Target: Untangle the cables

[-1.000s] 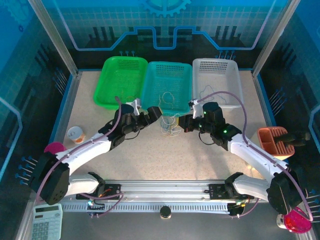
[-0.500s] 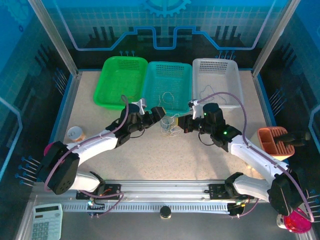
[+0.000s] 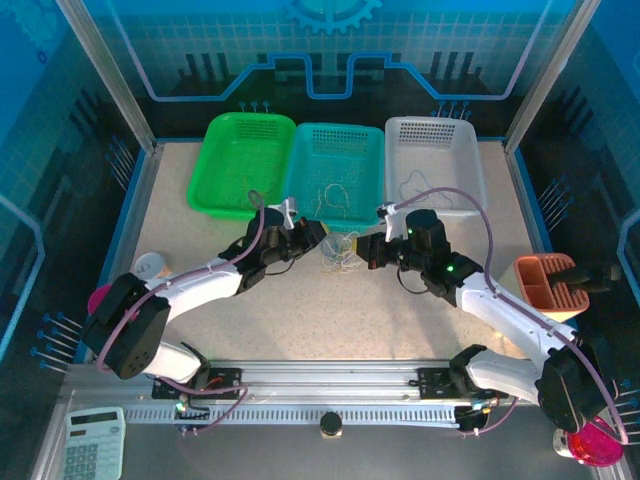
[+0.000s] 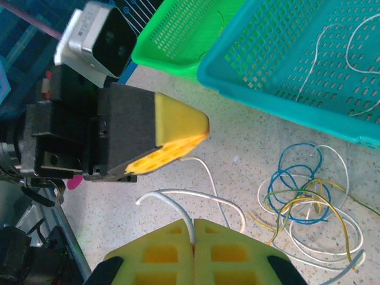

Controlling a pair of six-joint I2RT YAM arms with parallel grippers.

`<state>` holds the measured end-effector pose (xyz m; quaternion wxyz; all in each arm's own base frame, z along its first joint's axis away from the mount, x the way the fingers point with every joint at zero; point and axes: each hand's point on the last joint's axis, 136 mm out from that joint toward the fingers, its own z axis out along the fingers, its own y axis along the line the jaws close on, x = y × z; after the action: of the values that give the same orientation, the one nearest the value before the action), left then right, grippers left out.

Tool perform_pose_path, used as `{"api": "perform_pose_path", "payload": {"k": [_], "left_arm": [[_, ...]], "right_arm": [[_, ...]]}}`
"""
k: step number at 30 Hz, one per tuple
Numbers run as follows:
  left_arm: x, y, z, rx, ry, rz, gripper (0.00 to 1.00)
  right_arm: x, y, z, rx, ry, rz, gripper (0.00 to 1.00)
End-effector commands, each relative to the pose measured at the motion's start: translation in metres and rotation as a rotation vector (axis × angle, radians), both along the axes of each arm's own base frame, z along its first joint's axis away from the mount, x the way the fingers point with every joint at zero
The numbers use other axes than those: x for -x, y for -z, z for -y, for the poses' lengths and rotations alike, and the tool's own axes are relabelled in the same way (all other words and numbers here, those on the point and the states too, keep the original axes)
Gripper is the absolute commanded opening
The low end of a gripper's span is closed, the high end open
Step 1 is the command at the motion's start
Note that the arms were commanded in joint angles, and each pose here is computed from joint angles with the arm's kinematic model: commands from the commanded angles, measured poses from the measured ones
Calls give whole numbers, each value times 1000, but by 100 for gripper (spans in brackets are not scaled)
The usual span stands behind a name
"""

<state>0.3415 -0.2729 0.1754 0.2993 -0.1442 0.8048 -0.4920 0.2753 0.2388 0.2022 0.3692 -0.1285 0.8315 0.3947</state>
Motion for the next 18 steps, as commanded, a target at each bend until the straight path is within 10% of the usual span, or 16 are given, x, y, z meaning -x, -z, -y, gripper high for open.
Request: {"api": "perform_pose_path", "payload": {"k": [1, 15, 18], "left_arm": [[-3, -27, 9, 39, 27, 61, 0], [6, -110, -2, -16, 39, 208, 0], [10, -104, -8, -59, 28, 181, 39]], "right_arm": [[4, -5, -2, -14, -9, 24, 0], [0, 15, 4, -6, 19, 13, 0], [0, 12, 5, -13, 21, 22, 0]]}}
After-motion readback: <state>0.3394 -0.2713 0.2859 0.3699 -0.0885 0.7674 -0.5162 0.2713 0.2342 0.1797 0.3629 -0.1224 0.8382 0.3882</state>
